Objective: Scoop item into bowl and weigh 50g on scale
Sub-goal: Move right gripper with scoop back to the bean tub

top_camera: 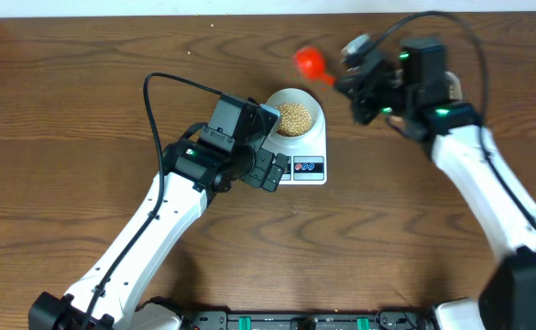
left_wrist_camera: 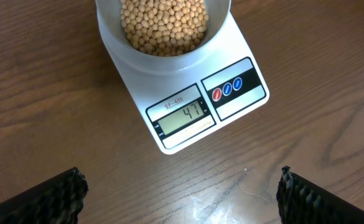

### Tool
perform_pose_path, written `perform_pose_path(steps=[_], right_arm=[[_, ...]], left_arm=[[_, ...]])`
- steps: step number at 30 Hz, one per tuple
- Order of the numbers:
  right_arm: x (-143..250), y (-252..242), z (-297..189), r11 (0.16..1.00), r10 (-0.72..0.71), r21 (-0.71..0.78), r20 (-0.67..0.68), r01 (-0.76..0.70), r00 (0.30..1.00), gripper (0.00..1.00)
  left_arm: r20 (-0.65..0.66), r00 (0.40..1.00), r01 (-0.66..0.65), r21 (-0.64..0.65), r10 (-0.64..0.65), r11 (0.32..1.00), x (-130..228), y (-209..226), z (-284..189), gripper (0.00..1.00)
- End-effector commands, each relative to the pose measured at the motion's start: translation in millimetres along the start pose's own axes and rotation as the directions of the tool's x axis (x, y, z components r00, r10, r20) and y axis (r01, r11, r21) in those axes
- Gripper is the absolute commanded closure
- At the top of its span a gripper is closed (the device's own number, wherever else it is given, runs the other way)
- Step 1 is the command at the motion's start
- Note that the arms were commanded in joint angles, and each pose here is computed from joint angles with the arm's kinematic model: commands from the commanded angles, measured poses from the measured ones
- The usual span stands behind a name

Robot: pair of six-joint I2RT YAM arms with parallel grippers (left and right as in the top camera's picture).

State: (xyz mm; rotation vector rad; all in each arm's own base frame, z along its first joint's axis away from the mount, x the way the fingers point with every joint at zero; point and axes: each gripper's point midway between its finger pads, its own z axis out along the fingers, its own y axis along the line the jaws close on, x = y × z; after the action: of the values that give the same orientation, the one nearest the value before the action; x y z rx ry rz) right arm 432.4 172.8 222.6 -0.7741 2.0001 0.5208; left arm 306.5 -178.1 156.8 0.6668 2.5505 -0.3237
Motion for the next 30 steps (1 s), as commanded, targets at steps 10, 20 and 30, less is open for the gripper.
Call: perform_pose_path(steps=[10, 20, 30], right_arm=[[48.7, -108.4, -90.8, 0.842, 0.361, 0.44, -0.033, -0.311, 0.932, 0.99], [109.1, -135.3, -76.1, 0.722, 0.555, 0.547, -0.095, -0.423, 0.826, 0.99], [153.0, -139.1, -45.5, 0.695, 0.638, 0.545, -0.169, -0.469, 0.751, 0.99]], left_arm=[[-0.01, 1.0, -0.002, 0.007, 0.002, 1.0, 1.8, 0.4, 2.6, 0.0], [-0.01, 1.0, -0.002, 0.007, 0.002, 1.0, 2.0, 0.4, 2.7, 0.0], [-0.01, 1.0, -0.002, 0.007, 0.002, 1.0, 2.0, 0.4, 2.7, 0.0]])
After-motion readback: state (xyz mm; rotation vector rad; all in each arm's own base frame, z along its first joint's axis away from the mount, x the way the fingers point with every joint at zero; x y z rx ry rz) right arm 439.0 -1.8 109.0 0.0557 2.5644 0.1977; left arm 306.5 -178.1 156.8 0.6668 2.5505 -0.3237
